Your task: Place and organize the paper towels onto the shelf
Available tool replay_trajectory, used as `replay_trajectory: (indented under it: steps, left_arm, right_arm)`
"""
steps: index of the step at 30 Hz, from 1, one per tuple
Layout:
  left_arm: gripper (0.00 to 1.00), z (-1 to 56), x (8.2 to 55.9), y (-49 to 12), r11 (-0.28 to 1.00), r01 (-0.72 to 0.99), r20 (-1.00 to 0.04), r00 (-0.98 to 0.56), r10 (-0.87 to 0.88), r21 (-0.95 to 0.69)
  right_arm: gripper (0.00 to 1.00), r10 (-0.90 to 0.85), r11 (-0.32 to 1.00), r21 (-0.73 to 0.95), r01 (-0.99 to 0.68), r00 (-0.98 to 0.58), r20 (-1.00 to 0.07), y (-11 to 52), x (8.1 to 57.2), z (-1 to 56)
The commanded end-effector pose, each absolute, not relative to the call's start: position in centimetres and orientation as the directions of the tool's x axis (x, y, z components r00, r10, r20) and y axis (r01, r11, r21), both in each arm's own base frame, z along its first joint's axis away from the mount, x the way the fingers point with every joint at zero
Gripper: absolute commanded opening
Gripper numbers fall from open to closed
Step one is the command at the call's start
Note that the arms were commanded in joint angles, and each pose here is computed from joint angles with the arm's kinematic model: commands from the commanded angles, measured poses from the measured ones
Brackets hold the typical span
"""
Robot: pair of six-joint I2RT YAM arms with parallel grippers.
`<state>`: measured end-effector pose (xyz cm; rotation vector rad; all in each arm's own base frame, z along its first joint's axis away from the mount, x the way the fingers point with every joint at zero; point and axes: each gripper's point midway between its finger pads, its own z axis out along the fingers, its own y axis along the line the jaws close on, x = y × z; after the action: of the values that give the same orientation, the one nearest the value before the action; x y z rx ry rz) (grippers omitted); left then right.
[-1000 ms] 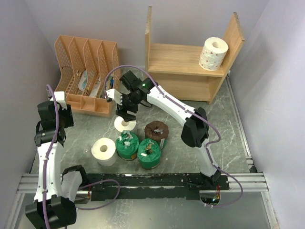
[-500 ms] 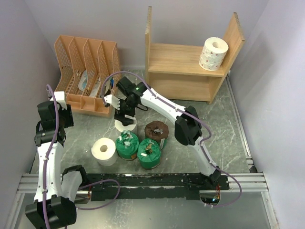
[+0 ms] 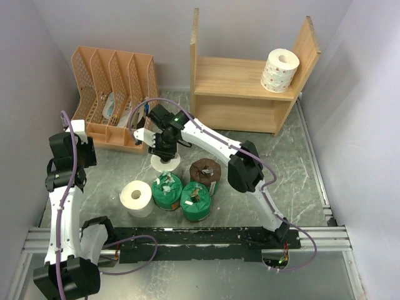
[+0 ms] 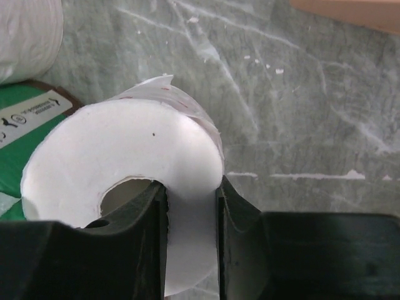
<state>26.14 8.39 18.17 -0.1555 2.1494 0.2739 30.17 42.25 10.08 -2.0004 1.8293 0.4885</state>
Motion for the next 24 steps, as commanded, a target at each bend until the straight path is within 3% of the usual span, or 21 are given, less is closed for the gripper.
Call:
replay_trajectory:
  steps: [1,7,13,19,24]
  left_arm:
    - [0.60,18.4,26.2,8.7,0.965,-0.227,-0.838,-0.545,-0.014,0.132]
    - [0.60,18.3,26.2,8.7,0.965,-0.226,-0.837,-0.547,-0.015,0.131]
    - [0.60,18.3,26.2,8.6,0.966,-0.224,-0.837,-0.547,-0.013,0.131]
    - [0.60,18.3,26.2,8.6,0.967,-0.221,-0.836,-0.548,-0.013,0.130]
    - [0.60,18.3,26.2,8.6,0.967,-0.218,-0.836,-0.549,-0.013,0.129]
  right_arm:
    - [0.00,-0.864,-0.065,-0.067,-0.996,0.090,-0.496,40.5,28.8,14.5]
    - [0.00,-0.838,-0.043,-0.071,-0.997,0.075,-0.540,39.3,27.5,21.3]
    - [0.00,-0.788,0.102,-0.240,-0.965,0.069,-0.612,36.3,30.2,29.0]
    - [0.00,-0.695,0.390,-0.403,-0.828,0.022,-0.718,28.5,35.0,38.5]
    - [0.00,-0.592,0.683,-0.492,-0.540,-0.014,-0.806,18.9,38.7,46.9]
